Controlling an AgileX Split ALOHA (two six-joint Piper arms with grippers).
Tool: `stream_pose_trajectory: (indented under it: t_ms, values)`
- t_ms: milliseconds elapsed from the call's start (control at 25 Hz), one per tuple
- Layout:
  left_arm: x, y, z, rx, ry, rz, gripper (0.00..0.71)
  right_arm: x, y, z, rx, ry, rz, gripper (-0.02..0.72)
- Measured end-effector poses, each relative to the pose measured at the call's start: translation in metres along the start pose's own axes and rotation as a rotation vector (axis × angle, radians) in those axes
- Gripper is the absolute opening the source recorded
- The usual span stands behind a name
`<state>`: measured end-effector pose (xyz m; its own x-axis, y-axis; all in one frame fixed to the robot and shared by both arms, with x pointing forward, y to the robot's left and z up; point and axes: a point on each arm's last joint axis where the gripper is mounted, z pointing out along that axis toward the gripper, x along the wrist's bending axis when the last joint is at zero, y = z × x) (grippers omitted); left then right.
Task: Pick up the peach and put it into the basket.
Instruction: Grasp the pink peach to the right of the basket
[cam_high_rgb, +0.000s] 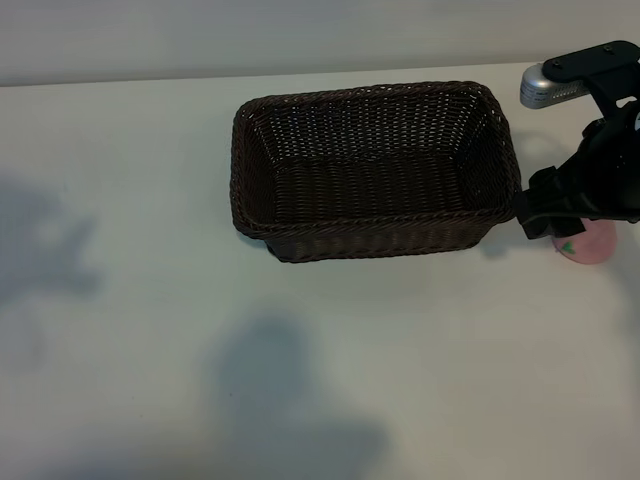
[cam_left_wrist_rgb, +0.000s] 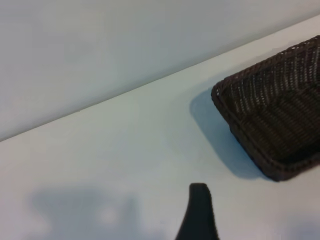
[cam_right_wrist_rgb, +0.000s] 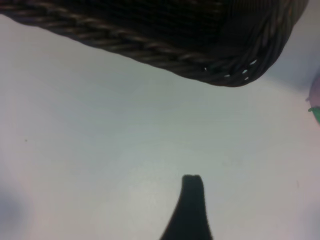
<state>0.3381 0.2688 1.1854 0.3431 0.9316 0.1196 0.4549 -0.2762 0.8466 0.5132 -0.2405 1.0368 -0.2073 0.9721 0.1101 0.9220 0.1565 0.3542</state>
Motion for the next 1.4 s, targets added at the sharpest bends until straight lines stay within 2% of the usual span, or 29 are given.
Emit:
stream_pose_trajectory:
  t_ms: [280, 480, 640, 1000, 1400]
  values:
    - [-0.006, -0.072, -0.033, -0.022, -0.062, -0.037, 0.587, 0.000, 0.000, 0.000, 0.004, 0.000, 0.000, 0.595]
    - [-0.016, -0.117, -0.031, 0.011, -0.140, -0.077, 0.587, 0.000, 0.000, 0.000, 0.004, 0.000, 0.000, 0.595]
    - [-0.020, -0.142, -0.030, 0.032, -0.159, -0.084, 0.586, 0.000, 0.000, 0.000, 0.004, 0.000, 0.000, 0.595]
    - [-0.020, -0.170, -0.025, 0.119, -0.142, -0.068, 0.586, 0.000, 0.000, 0.000, 0.005, 0.000, 0.000, 0.595]
    - [-0.021, -0.179, -0.018, 0.134, -0.140, -0.066, 0.585, 0.000, 0.000, 0.000, 0.005, 0.001, 0.000, 0.595]
